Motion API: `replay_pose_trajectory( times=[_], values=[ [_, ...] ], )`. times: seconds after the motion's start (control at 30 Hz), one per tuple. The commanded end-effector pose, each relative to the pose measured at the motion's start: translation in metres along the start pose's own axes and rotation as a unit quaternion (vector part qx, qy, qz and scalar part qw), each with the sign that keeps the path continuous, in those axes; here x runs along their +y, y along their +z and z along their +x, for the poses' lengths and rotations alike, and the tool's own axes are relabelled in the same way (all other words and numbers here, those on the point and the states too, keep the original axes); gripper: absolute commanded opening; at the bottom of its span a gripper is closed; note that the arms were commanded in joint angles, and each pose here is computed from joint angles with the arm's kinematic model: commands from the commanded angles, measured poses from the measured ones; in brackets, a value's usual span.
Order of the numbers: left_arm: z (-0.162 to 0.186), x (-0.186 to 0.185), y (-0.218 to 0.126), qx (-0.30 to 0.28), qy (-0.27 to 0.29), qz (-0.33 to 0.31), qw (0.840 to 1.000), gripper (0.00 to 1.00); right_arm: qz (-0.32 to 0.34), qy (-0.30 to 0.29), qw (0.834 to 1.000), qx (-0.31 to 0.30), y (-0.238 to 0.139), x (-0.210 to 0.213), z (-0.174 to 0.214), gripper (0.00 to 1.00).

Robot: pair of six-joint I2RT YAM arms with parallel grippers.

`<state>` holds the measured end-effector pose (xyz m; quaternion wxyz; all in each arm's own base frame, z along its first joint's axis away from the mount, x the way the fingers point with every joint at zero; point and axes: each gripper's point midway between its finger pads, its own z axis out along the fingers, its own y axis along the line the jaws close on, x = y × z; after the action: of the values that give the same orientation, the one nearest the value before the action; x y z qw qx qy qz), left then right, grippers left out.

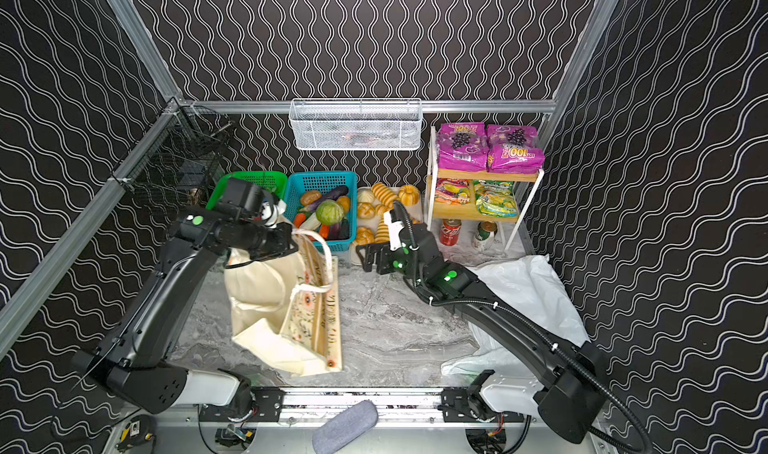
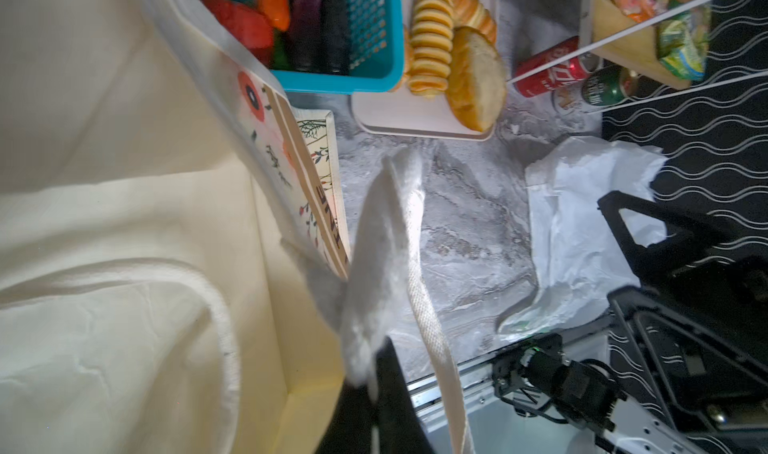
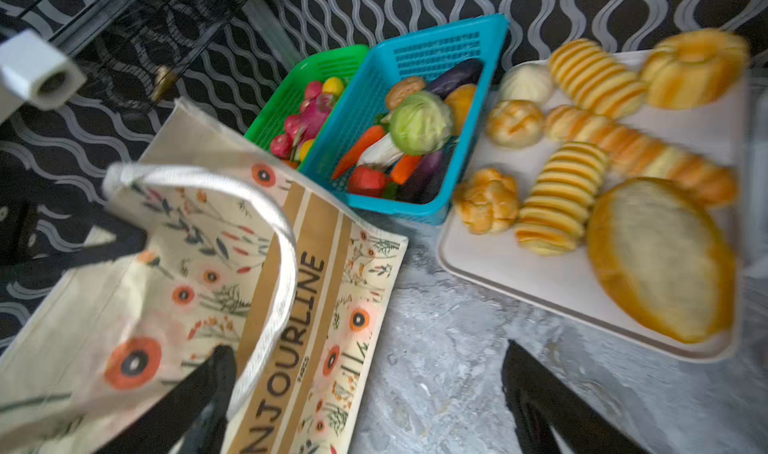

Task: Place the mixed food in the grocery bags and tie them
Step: 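Carry the tote bag to the table center and set it upright with the left gripper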

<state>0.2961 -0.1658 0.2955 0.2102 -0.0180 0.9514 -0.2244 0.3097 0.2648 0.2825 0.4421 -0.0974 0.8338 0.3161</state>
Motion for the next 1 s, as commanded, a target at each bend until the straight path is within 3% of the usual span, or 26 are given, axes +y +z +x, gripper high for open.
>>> replay_pose_trajectory(
  times=[0.0,0.2,0.4,0.53,0.6,0.7,0.87,0.97],
  values=[
    [-0.020,-0.042,0.012,-0.029,-0.002,0.044,0.999,0.00,0.023,0.033,0.999,0.000,-0.011,-0.023,-0.002,1.00],
    [0.004,-0.076,0.047,0.025,0.043,0.058,0.997,0.00,0.054,0.050,0.997,-0.006,-0.027,-0.052,-0.002,1.00],
    [0.016,-0.124,0.065,0.017,0.087,0.081,0.993,0.00,0.114,0.082,0.990,-0.014,-0.037,-0.085,0.006,1.00],
    [0.010,-0.132,0.056,-0.003,0.115,0.075,0.991,0.37,0.118,0.089,0.989,-0.028,-0.044,-0.093,0.002,1.00],
    [-0.001,-0.127,0.036,-0.040,0.131,0.060,0.989,0.66,0.129,0.088,0.987,-0.028,-0.047,-0.100,-0.001,1.00],
    [-0.011,-0.125,0.002,-0.096,0.167,0.061,0.979,0.98,0.151,0.077,0.985,-0.030,-0.051,-0.108,-0.006,1.00],
    [-0.026,-0.118,-0.068,-0.219,0.196,0.075,0.953,0.99,0.229,0.057,0.970,-0.054,-0.068,-0.138,-0.016,1.00],
    [-0.034,-0.087,-0.090,-0.262,0.201,0.004,0.944,0.99,0.273,0.053,0.958,-0.069,-0.082,-0.157,-0.022,1.00]
  ],
)
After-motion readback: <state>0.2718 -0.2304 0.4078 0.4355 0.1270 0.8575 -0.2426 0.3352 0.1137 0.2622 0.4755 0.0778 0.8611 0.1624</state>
